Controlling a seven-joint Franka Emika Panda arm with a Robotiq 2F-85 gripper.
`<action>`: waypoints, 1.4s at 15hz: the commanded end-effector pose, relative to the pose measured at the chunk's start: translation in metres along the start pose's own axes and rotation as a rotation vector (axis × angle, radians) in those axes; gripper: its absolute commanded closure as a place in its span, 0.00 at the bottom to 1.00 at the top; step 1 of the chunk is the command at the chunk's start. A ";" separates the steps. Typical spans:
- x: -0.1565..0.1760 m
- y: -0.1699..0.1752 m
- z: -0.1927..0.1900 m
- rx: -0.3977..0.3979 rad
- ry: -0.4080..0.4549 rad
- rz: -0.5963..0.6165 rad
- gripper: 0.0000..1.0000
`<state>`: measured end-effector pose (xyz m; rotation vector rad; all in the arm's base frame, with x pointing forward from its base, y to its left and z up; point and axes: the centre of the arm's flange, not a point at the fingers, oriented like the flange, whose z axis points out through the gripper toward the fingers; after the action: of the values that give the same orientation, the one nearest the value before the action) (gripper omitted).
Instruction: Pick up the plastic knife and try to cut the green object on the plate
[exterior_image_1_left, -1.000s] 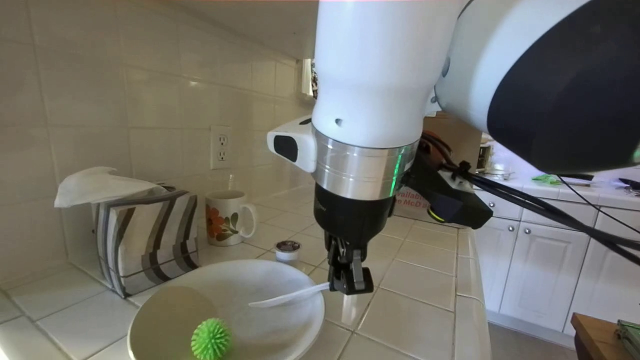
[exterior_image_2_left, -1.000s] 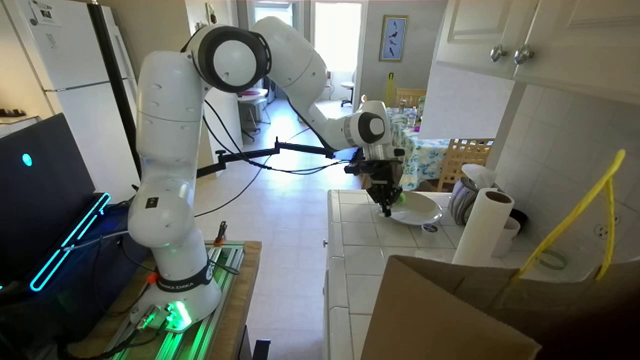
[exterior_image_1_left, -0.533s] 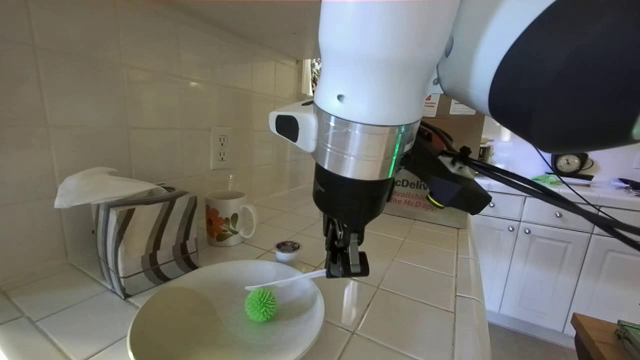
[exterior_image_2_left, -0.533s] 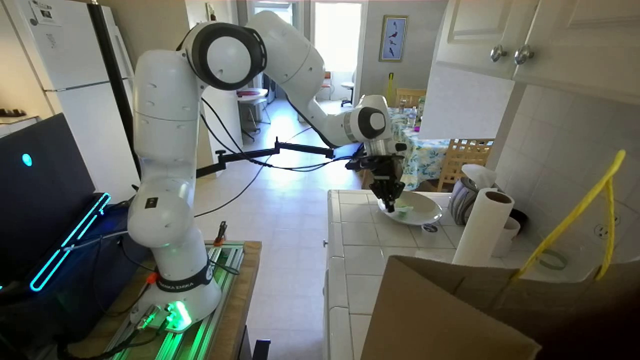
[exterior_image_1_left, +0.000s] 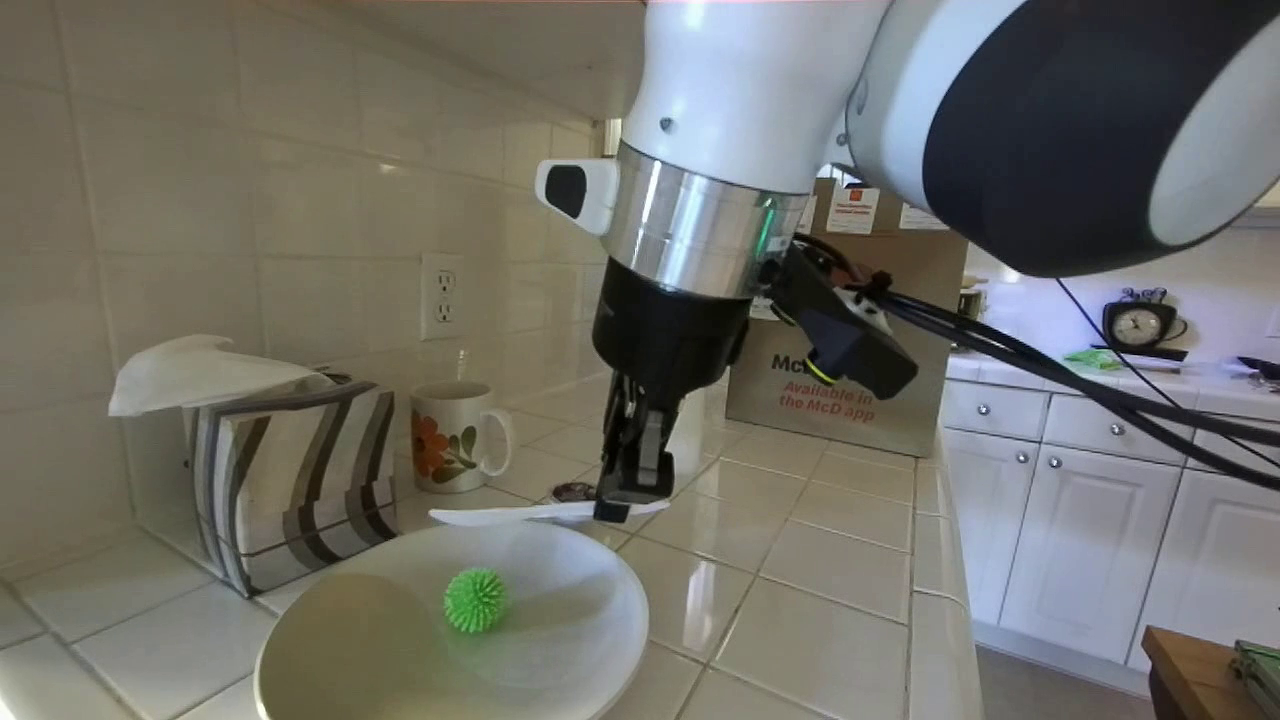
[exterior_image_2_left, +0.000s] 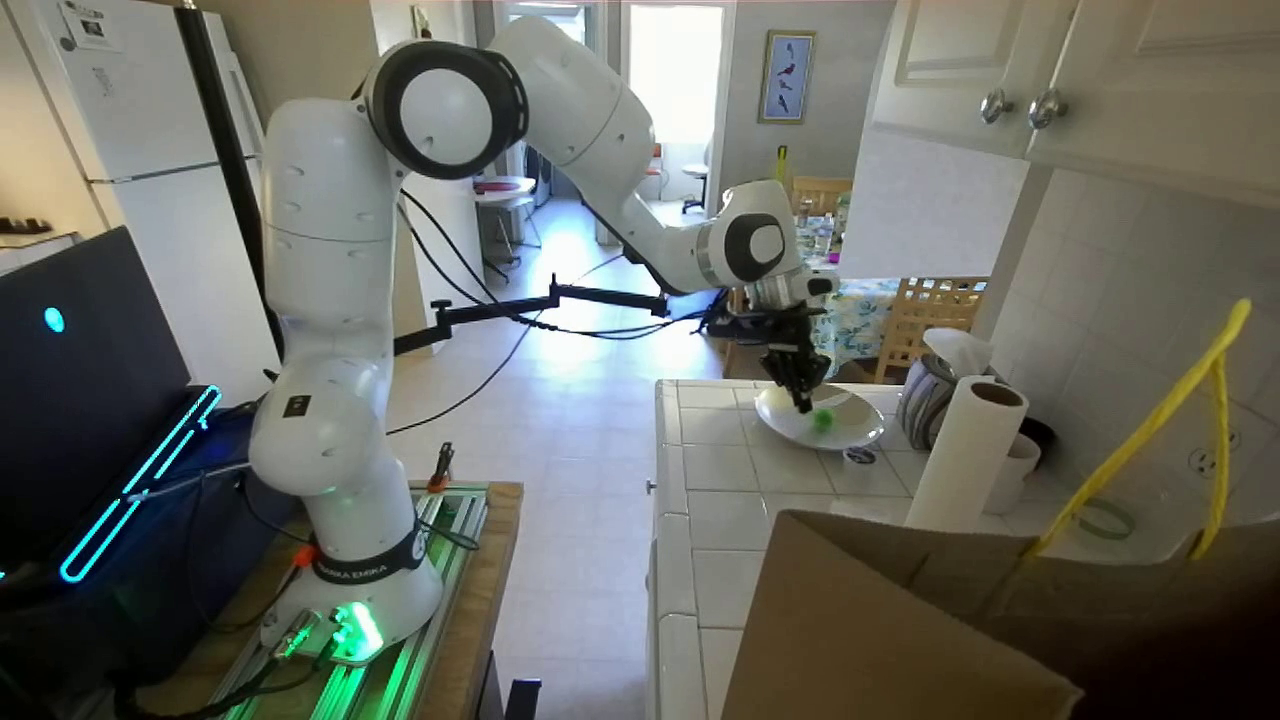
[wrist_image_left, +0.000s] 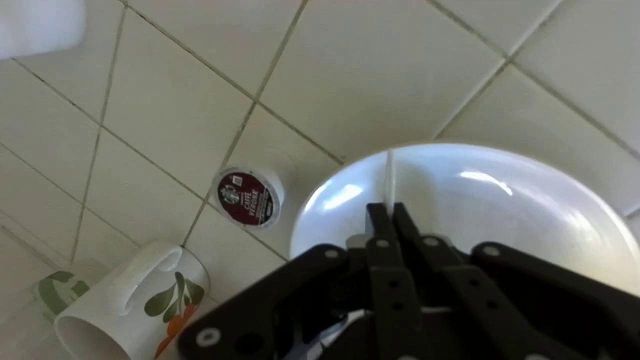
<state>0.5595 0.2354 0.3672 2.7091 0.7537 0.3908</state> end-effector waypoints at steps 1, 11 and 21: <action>0.005 -0.002 0.009 0.083 0.070 0.050 0.99; -0.032 0.034 0.047 0.252 0.075 0.275 0.99; -0.036 0.036 0.040 0.459 0.133 0.328 0.99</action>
<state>0.5700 0.1906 0.3315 3.2341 0.4448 0.5506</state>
